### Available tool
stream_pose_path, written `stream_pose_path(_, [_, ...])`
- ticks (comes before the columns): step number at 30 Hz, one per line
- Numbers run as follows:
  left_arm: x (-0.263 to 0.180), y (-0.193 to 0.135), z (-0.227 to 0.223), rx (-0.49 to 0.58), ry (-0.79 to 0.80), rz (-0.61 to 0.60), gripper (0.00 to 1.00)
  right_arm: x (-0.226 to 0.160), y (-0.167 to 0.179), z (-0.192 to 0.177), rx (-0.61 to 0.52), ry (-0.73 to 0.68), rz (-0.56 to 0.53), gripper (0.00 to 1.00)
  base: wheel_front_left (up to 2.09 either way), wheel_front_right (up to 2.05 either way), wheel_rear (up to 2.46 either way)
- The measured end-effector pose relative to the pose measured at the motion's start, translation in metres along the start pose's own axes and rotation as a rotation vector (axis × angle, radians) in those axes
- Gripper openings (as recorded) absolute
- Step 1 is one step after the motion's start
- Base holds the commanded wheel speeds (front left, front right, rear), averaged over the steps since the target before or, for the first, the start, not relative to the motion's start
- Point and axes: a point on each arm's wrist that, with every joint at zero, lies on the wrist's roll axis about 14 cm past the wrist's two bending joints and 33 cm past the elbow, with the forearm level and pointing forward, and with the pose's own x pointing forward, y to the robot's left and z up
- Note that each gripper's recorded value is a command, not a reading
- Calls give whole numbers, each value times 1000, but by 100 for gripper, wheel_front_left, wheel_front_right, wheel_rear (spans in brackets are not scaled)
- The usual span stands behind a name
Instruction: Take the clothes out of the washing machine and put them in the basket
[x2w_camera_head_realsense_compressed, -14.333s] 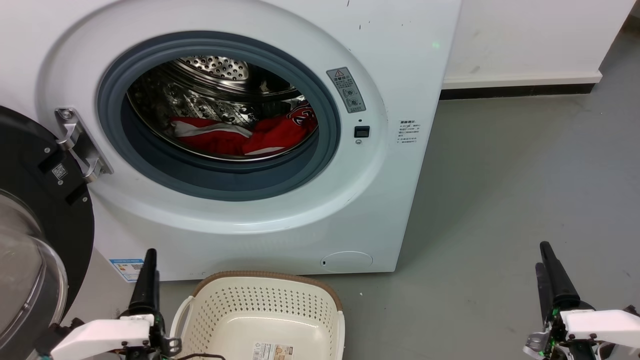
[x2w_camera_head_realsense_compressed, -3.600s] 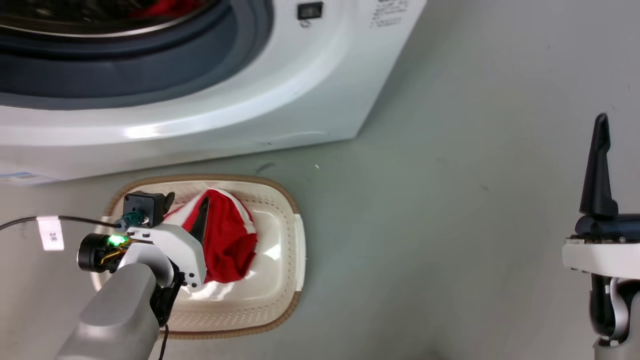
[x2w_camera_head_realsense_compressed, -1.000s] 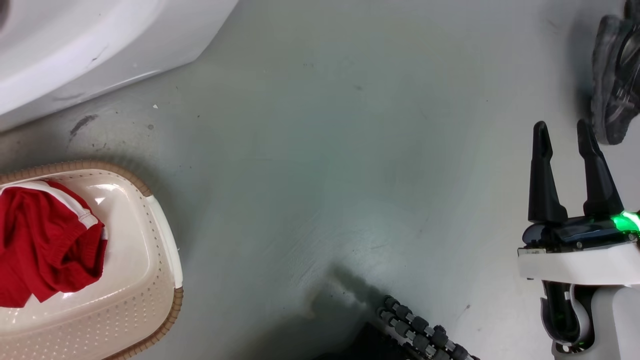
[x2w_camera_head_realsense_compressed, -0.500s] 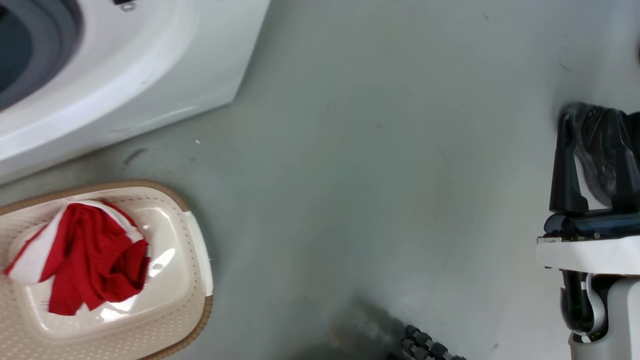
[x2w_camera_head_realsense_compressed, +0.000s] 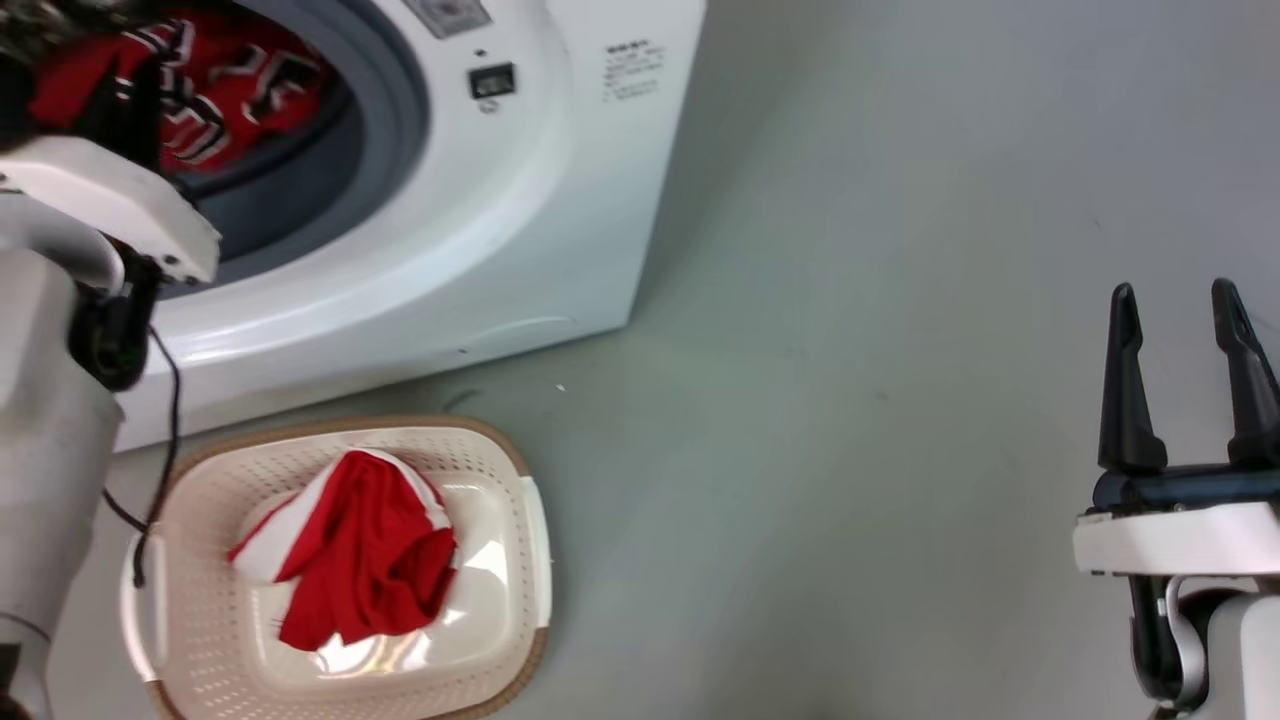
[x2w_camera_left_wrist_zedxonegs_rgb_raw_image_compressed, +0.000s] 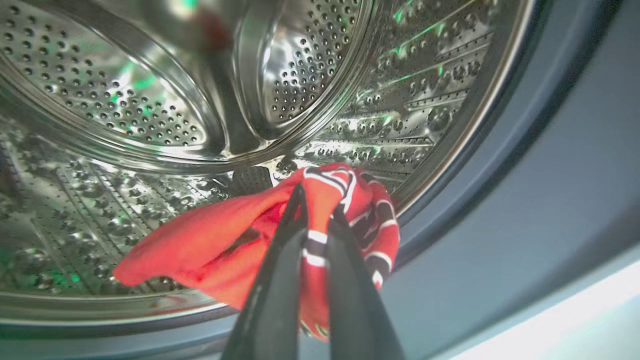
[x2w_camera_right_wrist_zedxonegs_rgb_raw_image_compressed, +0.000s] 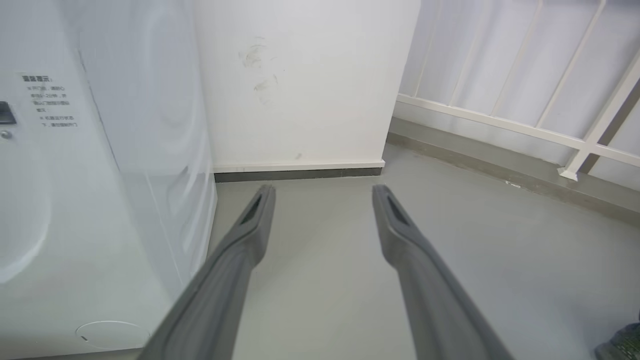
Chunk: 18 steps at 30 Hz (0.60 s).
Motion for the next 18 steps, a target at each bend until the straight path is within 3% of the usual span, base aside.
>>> stream_pose_path(9, [-60,-14,75,45,-203,-8,0,-4,22,24,40,-71,63,100,0,0,0])
stream_pose_path(18, [-129,-36,104,44,-327,-4,0,-6,42,37,67,-111,121,100,0,0,0])
